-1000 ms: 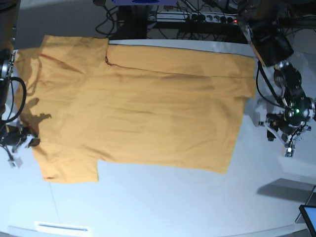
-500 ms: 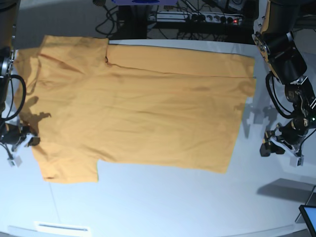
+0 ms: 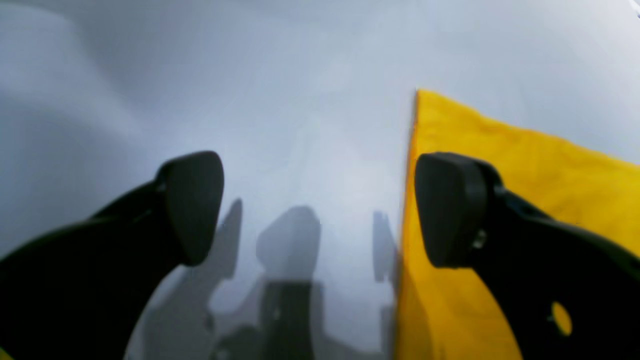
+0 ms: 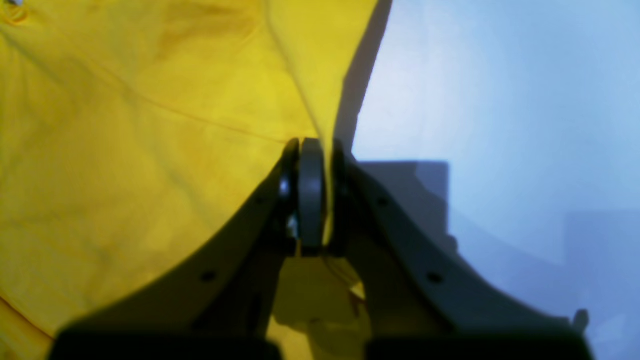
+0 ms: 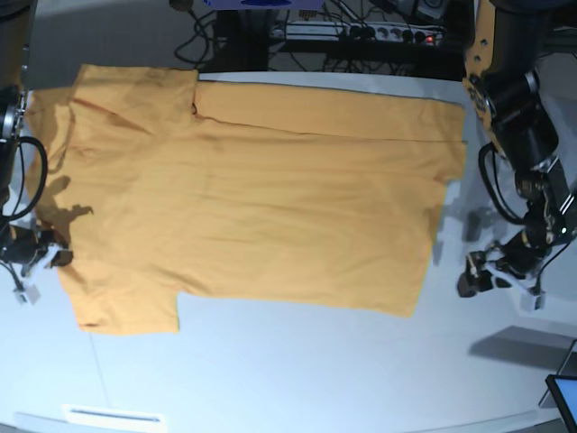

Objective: Fold the T-shirt properly
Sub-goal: 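Lower the left gripper onto the shirt edge beside the sleeve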

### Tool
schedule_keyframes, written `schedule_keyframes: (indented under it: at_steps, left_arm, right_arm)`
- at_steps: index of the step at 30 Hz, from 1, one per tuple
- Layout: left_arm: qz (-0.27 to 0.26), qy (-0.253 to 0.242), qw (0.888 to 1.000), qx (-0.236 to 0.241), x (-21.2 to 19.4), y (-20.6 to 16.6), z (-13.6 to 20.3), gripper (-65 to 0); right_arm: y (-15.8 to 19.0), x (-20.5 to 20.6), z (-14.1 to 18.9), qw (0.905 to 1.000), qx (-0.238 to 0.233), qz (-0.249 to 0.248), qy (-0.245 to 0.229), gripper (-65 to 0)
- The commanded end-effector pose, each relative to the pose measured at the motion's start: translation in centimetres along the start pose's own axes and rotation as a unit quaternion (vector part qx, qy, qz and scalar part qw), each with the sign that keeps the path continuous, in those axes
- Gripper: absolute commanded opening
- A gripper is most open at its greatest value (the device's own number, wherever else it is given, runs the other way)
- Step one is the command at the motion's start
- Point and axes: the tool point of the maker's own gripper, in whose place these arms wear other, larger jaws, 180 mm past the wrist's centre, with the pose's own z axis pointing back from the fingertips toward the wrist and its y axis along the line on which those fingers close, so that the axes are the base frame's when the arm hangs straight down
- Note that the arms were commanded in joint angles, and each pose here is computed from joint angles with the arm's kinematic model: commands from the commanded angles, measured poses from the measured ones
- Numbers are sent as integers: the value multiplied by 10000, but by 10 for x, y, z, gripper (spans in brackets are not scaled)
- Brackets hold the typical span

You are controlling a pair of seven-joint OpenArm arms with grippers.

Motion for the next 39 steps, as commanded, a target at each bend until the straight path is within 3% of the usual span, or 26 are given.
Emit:
schedule_keyframes:
  at_steps: [1,10,15,18,28,39]
  left_arm:
    - [-115,-381,9992,-96,36,-5,2,-77]
    - [-324,-431,9974,-488,54,-44,-23,-77]
    - [73,-174,9968,-781,36,-66,-46,-77]
    - [184,-258,9954,-902,34,-78,-55,-77]
    - [209,-211,9953,-926,27,-80,-57,-77]
    - [384,227,9941,-986,-30,-87,-64,-77]
  right_arm:
    - [-8,-6,5,9995,-138,103,247,-647]
    - [-9,-6,6,9995,-146,102,247,-647]
    - [-9,-6,6,9995,-146,102,247,-647]
    - [-9,-6,6,9995,-146,102,247,-647]
    - [-10,-6,6,9995,-154,102,247,-647]
    - [-9,-7,6,9995,-146,100,255,-647]
